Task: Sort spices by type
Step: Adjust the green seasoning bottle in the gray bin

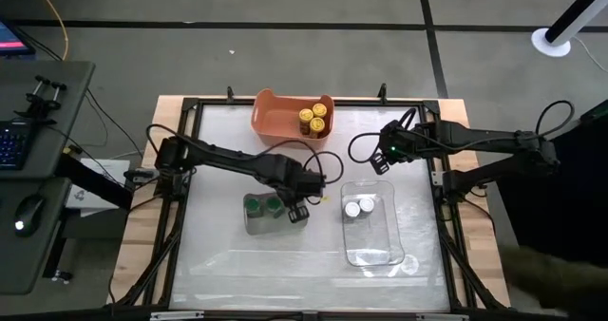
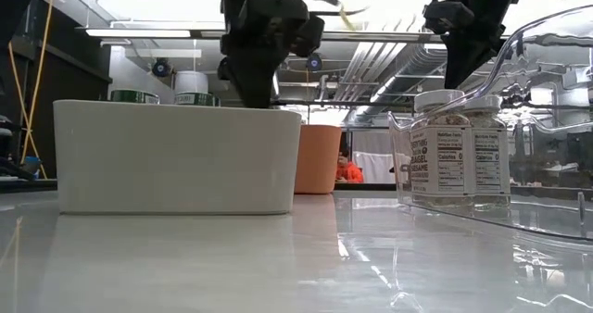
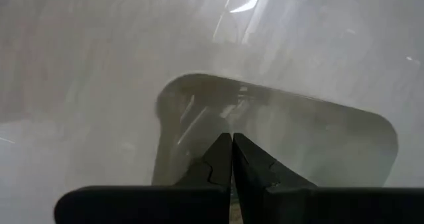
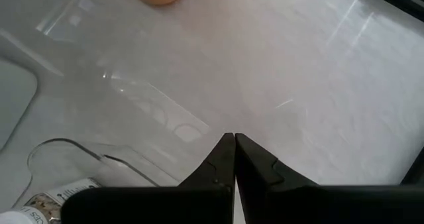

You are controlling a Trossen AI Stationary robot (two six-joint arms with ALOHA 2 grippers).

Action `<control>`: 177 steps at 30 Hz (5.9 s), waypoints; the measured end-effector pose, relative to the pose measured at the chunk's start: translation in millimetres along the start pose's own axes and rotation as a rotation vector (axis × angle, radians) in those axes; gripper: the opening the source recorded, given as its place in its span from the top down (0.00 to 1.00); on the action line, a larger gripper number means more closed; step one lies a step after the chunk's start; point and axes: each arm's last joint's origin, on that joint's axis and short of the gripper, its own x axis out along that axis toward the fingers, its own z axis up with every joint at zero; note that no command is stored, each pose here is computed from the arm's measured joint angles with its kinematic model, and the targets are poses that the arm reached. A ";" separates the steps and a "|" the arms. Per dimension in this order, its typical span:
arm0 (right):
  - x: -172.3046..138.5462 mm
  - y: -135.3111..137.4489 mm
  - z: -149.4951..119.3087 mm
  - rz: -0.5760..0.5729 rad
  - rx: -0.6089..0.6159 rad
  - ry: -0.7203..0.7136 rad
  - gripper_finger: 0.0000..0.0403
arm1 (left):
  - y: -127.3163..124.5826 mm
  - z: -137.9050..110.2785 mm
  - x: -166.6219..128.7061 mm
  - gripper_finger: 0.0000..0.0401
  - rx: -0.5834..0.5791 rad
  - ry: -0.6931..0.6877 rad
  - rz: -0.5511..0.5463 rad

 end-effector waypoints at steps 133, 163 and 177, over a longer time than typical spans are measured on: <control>-0.1 3.8 4.0 0.036 0.007 -0.040 1.00 | -13.2 -62.7 0.3 1.00 -0.009 -0.079 0.137; -0.1 4.1 4.0 0.043 0.017 -0.037 1.00 | -19.4 -81.1 -24.8 1.00 1.103 -0.002 -0.018; -0.1 4.1 3.9 0.044 0.016 -0.035 1.00 | -24.4 -83.6 -11.4 1.00 1.352 -0.021 -0.133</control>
